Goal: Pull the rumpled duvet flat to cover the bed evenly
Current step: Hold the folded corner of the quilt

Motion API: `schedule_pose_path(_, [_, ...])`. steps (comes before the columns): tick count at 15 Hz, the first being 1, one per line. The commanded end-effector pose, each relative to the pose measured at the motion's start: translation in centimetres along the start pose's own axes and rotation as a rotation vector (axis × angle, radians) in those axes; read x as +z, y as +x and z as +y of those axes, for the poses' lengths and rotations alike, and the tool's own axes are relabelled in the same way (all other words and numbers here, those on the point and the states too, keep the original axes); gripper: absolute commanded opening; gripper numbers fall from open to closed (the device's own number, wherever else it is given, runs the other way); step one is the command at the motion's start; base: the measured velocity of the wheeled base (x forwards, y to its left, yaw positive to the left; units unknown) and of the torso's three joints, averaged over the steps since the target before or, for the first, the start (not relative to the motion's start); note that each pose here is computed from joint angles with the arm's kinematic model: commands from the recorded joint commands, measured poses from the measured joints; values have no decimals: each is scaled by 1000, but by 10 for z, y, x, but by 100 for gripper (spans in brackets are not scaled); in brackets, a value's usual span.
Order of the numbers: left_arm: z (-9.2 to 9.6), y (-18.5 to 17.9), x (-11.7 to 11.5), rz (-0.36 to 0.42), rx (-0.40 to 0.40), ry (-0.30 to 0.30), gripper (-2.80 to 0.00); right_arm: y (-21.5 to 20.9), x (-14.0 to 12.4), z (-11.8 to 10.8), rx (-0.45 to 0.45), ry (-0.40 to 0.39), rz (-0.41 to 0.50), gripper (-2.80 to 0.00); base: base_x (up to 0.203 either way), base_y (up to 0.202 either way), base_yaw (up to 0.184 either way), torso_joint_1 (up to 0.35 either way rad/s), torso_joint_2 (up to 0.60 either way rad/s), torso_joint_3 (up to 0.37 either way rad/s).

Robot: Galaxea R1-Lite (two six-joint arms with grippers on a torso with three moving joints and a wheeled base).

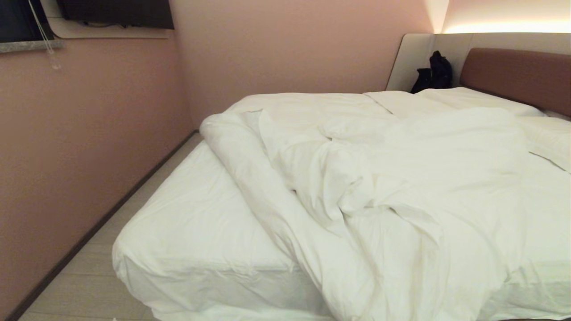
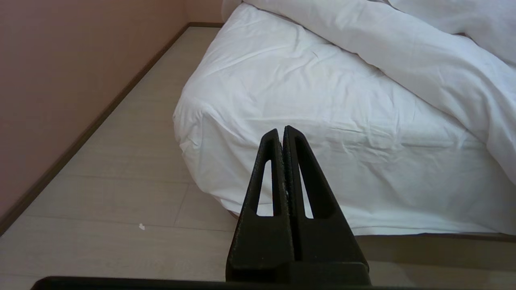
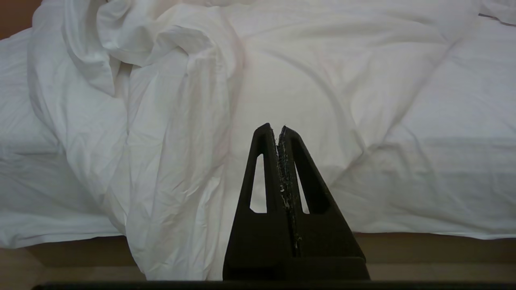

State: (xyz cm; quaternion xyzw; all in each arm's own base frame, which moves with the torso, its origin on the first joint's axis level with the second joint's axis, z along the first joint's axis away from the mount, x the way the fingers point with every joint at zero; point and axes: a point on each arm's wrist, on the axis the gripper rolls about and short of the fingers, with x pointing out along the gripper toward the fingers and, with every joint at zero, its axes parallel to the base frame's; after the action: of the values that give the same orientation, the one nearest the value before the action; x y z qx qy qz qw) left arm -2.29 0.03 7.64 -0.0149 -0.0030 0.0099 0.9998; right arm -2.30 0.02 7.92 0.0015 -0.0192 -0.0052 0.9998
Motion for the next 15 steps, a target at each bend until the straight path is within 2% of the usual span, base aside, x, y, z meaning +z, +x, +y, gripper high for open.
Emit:
schedule_pose_path(1, [0, 0, 0, 0, 2, -1, -280, 0, 0, 0, 0, 0, 0, -280, 0, 0, 0, 0, 0, 0])
schedule_pose_path(15, [0, 0, 0, 0, -1, 7, -280, 0, 0, 0, 0, 1, 0, -280, 0, 0, 0, 0, 0, 0])
